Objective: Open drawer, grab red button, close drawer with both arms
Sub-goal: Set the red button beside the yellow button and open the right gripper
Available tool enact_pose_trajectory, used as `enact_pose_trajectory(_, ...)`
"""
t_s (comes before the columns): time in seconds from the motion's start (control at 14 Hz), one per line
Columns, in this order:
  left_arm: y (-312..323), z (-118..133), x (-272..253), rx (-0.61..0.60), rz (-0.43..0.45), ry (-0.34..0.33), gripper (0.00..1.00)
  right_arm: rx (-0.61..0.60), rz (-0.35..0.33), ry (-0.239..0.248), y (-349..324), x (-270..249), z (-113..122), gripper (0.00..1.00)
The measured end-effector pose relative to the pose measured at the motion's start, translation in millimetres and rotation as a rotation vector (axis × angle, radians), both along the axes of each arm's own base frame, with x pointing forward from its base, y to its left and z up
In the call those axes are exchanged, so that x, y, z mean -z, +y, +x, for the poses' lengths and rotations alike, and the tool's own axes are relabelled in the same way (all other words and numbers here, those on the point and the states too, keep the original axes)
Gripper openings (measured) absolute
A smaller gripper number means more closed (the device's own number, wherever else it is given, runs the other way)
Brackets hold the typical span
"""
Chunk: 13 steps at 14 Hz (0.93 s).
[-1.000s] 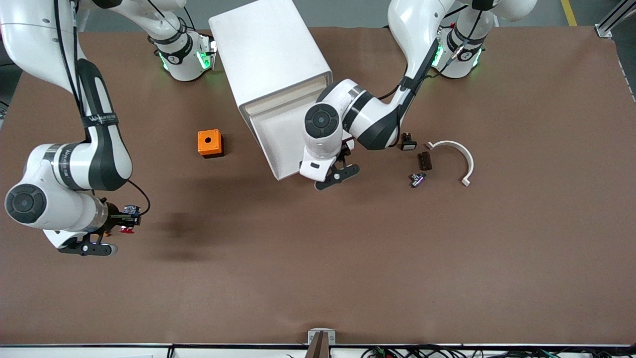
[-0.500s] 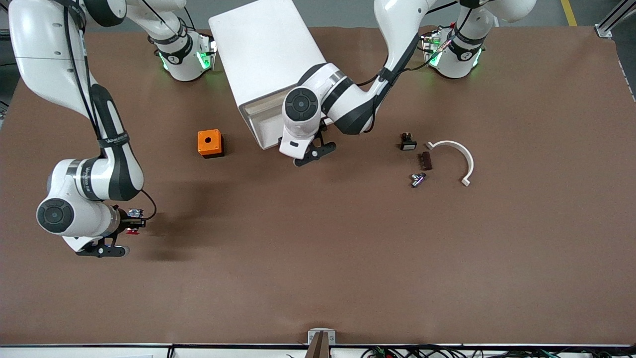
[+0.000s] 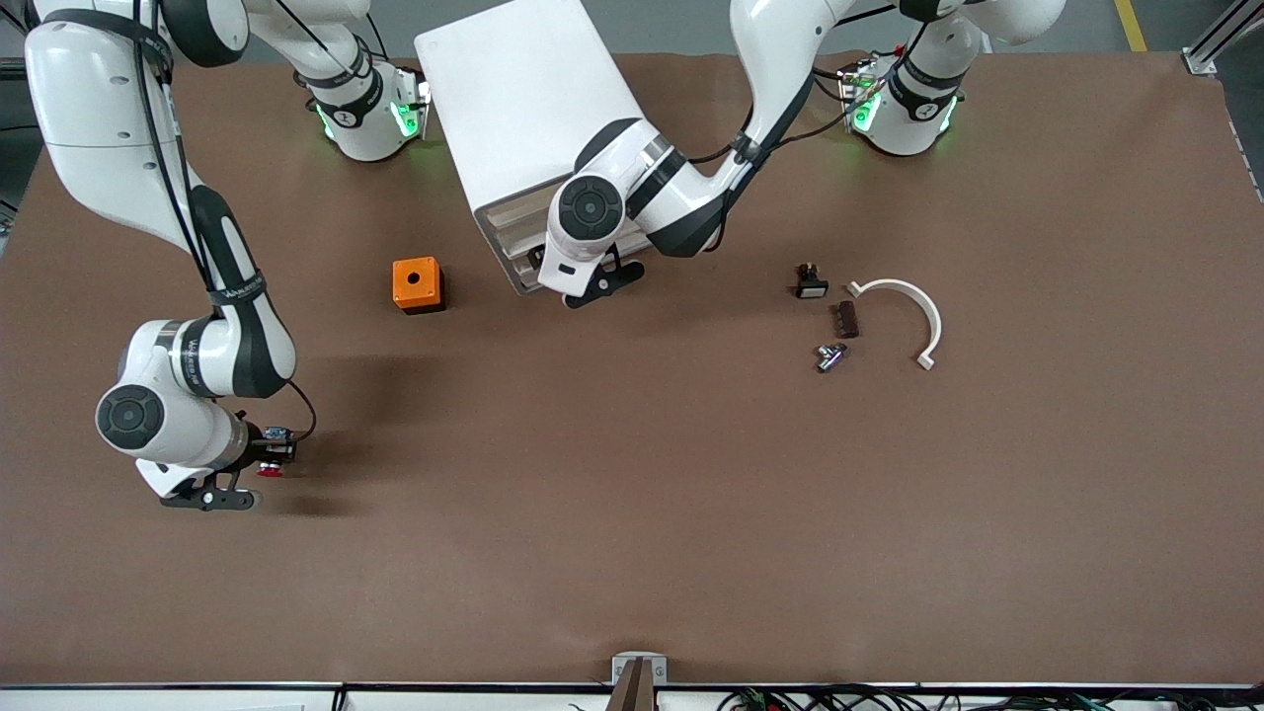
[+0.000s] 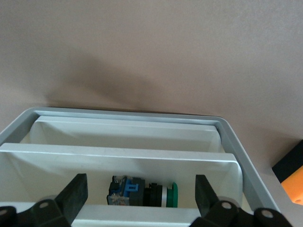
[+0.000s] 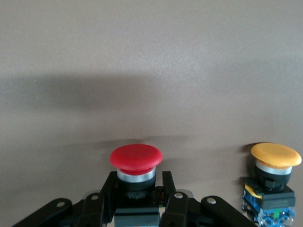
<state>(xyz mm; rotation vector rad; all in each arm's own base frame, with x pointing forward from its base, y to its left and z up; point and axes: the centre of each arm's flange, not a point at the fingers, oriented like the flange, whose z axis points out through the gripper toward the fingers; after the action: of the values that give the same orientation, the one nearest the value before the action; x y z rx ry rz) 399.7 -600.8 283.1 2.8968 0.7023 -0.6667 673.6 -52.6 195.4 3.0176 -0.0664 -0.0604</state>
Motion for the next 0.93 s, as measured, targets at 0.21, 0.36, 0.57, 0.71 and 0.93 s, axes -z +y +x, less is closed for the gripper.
enact_pose_trajectory(0.21,-0.7,-1.0,0.3,0.001,-0.001,0.002,1.0,0.004,0.004,-0.025,-5.5,10.3,-6.3,0.42)
enact_pose_trajectory(0.36,-5.8,-8.8,0.9,0.014,-0.002,0.004,1.0,0.006,0.006,-0.027,-7.5,15.5,-10.0,0.42)
enact_pose_trajectory(0.57,-8.9,-13.6,1.8,0.022,-0.001,0.002,1.0,0.005,0.006,-0.026,-7.0,16.5,-10.9,0.57)
enact_pose_trajectory(0.71,-7.1,-11.3,6.7,0.017,0.005,0.003,1.0,0.006,0.007,-0.02,-6.7,15.8,-11.2,0.74)
enact_pose_trajectory(0.93,21.5,33.5,8.1,-0.059,0.014,-0.026,1.0,0.017,0.01,0.034,-3.7,0.2,-13.6,1.0)
